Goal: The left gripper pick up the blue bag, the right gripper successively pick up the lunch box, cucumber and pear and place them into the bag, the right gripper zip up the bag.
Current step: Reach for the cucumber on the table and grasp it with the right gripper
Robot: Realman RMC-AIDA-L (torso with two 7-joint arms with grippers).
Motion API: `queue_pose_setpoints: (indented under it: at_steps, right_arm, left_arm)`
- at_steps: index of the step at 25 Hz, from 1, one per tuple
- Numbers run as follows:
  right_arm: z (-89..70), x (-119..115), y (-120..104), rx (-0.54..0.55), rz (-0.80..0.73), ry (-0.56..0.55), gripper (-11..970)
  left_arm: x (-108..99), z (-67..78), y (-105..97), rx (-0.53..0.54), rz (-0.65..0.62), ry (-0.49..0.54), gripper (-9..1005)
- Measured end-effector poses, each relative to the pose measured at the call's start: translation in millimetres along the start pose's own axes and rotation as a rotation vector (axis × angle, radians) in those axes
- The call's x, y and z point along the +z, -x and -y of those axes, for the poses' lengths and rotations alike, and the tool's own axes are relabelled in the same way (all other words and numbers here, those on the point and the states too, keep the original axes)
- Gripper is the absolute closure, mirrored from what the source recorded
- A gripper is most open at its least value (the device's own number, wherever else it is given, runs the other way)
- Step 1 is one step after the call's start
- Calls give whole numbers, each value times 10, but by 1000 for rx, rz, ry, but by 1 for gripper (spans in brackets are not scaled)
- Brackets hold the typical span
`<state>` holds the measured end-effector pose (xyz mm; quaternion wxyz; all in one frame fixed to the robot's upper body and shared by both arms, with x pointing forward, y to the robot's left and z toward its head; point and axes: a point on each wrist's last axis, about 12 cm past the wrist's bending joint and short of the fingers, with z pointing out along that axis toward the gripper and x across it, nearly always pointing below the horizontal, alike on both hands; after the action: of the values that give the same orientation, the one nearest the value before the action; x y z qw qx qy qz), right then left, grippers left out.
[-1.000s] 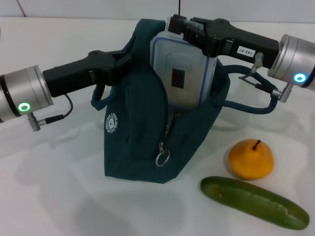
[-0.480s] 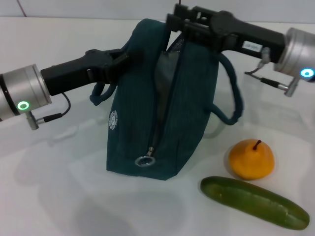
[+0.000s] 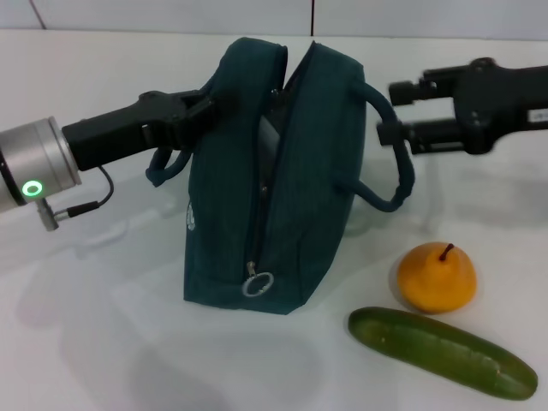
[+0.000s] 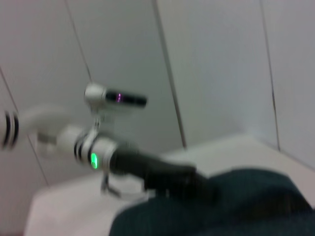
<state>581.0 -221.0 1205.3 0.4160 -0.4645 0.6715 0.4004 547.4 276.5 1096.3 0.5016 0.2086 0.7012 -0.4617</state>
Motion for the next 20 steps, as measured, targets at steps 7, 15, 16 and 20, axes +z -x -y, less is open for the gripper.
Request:
queue_pose_setpoints:
  at_steps: [7, 15, 16, 20]
  right_arm:
    - [-476, -93, 219, -129, -243, -111, 287]
    - [-793, -149, 370, -171, -401, -57, 176]
    - [-809, -162, 382, -183, -418, -70, 161]
    - [-924, -191, 385, -236, -532, -57, 98]
  left_arm:
    - [-42, -21, -39, -6, -5, 27, 954]
    - [-62, -24, -77, -8, -7, 41, 954]
    - [-61, -24, -79, -9, -7, 41, 954]
    - [-56, -26, -109, -24, -9, 43, 954]
